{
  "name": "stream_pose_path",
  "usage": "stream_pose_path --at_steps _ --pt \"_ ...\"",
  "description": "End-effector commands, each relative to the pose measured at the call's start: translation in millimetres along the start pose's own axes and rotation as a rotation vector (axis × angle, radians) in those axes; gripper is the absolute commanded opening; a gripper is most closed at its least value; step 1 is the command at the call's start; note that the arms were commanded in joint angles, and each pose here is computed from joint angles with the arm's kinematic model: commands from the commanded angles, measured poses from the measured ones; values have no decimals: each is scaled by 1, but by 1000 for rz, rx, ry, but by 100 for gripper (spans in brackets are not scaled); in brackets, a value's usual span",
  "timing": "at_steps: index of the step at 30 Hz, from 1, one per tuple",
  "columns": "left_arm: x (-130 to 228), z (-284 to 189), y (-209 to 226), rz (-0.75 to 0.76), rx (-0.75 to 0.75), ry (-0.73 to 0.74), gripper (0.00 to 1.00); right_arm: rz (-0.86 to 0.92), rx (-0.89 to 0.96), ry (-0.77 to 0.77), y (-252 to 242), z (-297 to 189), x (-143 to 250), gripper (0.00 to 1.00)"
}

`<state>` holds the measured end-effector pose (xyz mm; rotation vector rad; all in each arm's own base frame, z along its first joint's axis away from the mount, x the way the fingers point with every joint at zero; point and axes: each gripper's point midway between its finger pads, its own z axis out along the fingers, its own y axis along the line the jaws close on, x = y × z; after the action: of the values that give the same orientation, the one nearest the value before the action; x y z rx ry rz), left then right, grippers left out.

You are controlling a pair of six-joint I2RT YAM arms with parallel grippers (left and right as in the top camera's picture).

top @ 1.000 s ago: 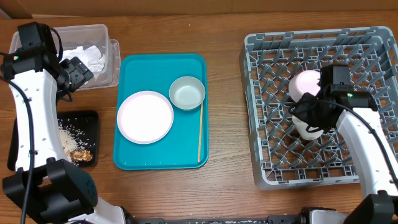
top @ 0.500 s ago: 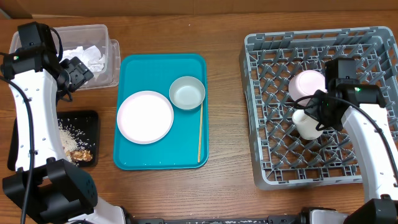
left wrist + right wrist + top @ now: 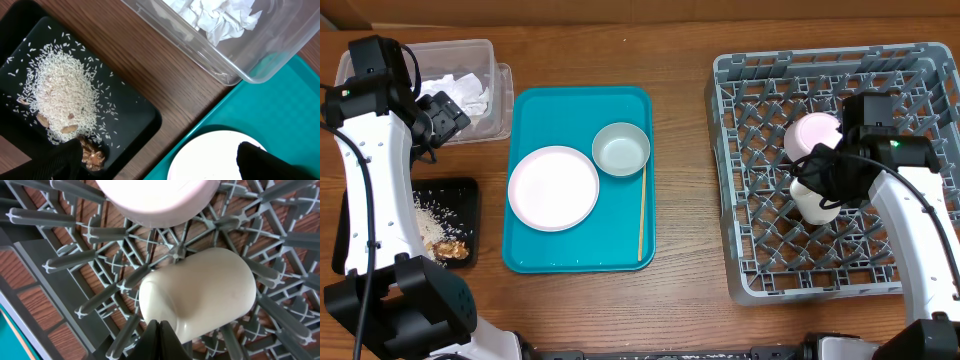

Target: Sort waste into correct bins and load items into the dishwasher

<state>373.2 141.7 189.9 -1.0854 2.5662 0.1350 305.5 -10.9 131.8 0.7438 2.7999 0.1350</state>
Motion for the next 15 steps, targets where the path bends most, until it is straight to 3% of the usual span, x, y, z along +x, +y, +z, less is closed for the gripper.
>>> stream_pose_path --at_steps 1,15 --pt "-6 -8 0 -12 1 -29 100 -3 27 16 -6 11 0 4" --pt "-6 -8 0 -12 1 -29 100 54 131 -71 -20 -16 -19 4"
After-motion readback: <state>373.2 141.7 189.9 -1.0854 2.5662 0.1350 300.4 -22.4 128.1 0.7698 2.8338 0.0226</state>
